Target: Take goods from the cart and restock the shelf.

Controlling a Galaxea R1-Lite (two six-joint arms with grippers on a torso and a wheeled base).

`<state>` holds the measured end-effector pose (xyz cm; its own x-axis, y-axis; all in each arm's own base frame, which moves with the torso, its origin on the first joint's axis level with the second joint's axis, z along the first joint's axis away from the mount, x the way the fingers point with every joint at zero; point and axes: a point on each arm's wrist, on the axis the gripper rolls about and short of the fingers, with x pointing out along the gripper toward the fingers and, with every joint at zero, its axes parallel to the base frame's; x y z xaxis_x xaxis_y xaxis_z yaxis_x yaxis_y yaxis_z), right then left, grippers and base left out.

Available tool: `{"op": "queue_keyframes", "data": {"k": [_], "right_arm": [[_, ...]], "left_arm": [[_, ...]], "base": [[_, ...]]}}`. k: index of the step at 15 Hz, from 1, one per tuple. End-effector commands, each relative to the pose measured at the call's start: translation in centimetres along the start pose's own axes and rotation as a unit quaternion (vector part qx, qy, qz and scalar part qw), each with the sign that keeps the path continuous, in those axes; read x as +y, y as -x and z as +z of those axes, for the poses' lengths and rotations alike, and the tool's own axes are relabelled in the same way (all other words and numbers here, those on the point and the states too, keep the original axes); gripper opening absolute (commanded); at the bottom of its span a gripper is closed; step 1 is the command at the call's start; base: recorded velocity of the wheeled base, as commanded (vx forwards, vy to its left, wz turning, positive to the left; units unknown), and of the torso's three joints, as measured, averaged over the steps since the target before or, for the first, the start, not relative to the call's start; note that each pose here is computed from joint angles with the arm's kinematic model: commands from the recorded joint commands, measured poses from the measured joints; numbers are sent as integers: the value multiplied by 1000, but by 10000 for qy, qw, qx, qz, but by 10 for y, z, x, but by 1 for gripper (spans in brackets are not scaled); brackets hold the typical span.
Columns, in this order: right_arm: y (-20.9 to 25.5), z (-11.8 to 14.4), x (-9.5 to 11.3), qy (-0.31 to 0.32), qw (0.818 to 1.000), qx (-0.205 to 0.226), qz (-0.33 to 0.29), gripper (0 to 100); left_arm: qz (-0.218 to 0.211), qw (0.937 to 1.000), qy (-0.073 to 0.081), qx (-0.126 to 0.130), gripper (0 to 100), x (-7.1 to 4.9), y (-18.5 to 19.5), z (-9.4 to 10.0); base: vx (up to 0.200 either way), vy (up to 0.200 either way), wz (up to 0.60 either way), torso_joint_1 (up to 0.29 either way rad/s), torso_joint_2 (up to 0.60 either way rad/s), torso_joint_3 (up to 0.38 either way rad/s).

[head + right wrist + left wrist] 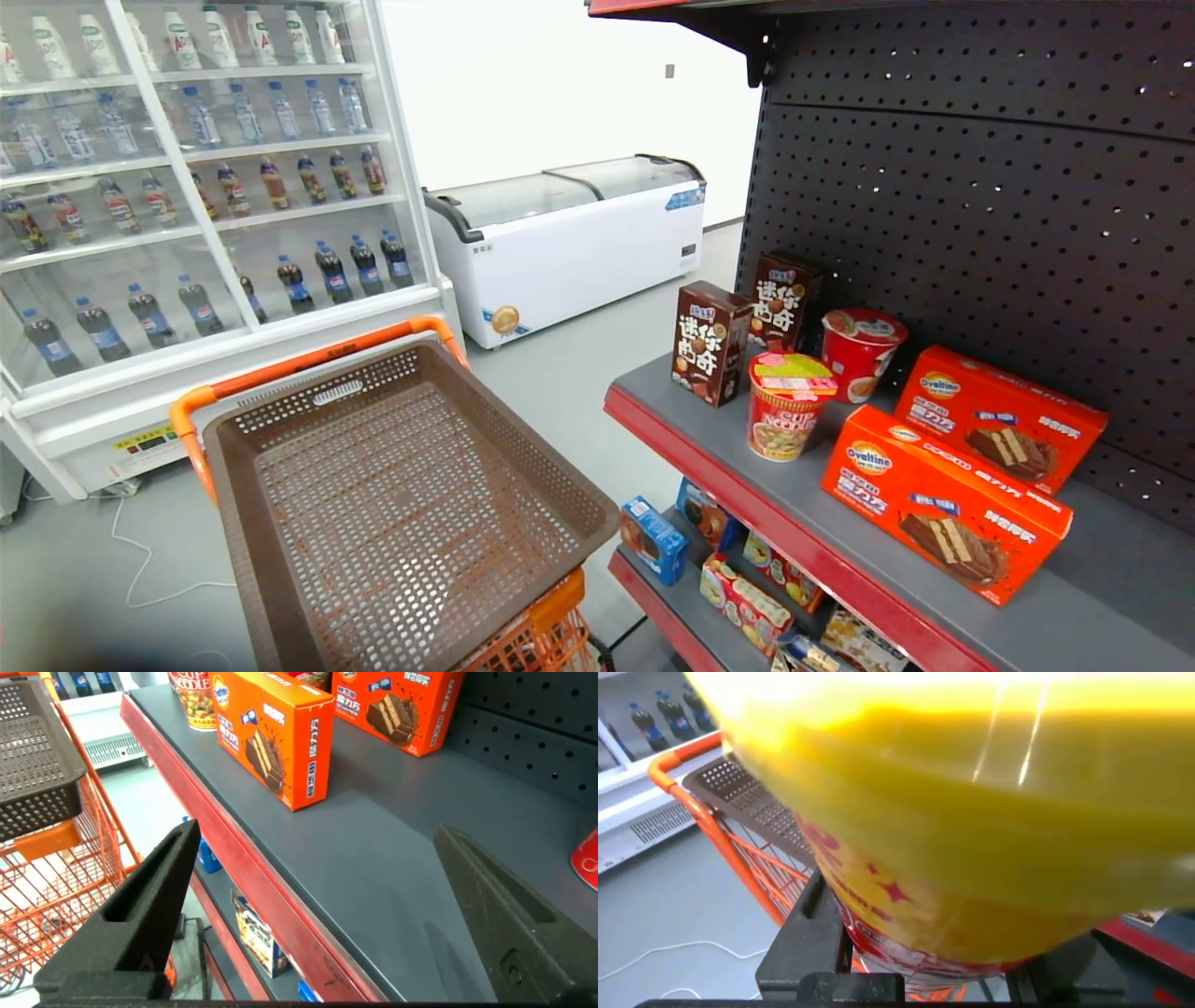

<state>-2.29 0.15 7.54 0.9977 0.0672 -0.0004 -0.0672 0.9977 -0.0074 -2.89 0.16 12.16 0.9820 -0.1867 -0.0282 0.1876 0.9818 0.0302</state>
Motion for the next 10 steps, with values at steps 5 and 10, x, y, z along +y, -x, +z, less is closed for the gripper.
{"op": "queue_keyframes", "data": {"k": [5, 10], "right_arm": [[0, 0, 0, 1, 10000, -2, 1, 100], [0, 0, 0, 1, 10000, -2, 1, 100]], "left_arm": [[-4, 10000, 23, -4, 0, 0, 0, -1], [-4, 10000, 54, -4, 0, 0, 0, -1]], "base": [[0, 0, -600, 1, 1, 0], [0, 0, -600, 2, 4, 0]]}}
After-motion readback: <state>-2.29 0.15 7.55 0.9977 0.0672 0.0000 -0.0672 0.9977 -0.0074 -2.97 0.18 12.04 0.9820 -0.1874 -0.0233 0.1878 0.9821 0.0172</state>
